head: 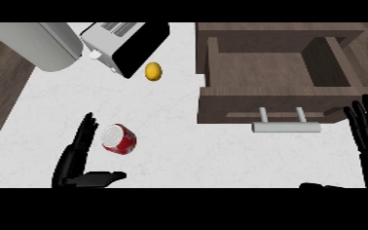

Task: Pick up the can, place it into the drawer and close the drawer

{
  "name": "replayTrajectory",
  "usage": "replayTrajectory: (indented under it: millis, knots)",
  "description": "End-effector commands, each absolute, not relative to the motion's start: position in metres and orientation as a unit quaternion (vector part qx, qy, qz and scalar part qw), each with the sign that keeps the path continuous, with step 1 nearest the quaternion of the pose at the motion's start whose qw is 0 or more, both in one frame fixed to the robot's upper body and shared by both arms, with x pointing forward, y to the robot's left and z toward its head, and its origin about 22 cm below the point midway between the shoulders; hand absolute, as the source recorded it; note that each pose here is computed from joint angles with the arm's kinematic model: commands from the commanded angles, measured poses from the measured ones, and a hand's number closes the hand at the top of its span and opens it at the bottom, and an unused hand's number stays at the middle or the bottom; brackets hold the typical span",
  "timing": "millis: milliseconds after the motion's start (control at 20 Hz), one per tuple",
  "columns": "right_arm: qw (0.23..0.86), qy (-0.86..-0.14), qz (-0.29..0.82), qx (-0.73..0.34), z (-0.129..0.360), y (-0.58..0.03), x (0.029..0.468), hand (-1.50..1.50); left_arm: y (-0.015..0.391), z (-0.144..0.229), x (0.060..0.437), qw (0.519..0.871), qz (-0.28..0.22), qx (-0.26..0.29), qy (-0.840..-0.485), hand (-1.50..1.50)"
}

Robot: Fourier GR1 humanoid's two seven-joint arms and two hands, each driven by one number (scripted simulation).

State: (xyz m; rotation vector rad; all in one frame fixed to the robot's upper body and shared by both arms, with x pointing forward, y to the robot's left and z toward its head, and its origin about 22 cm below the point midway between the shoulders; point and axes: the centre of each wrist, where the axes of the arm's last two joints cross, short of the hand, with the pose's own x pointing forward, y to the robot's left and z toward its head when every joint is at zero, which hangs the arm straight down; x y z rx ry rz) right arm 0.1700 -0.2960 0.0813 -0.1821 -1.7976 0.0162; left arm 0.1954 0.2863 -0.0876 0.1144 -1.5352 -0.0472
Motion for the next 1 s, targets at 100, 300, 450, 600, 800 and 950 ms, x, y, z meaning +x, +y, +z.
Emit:
replayTrajectory:
  millis: [100,300,450,600,800,950]
  knots:
    - [0.611,-0.788,0.003,-0.075,0.076,-0.306,0.155,-1.5,0.281,-0.103,0.205,0.729,-0.021,0.044,-0.683,-1.5]
    - [0.618,-0.783,-0.007,-0.075,0.081,-0.297,0.153,-1.5,0.27,-0.117,0.208,0.72,-0.016,0.045,-0.693,-1.5]
    - [0.614,-0.785,0.002,-0.082,0.094,-0.281,0.17,-1.5,0.282,-0.114,0.201,0.721,-0.019,0.046,-0.691,-1.5]
    - [0.618,-0.783,0.003,-0.072,0.098,-0.295,0.156,-1.5,0.295,-0.092,0.22,0.721,-0.016,0.043,-0.692,-1.5]
    - [0.617,-0.783,0.006,-0.078,0.086,-0.295,0.154,-1.5,0.273,-0.093,0.239,0.725,-0.021,0.04,-0.687,-1.5]
    - [0.619,-0.782,-0.002,-0.075,0.087,-0.281,0.165,-1.5,0.255,-0.095,0.245,0.722,-0.019,0.036,-0.69,-1.5]
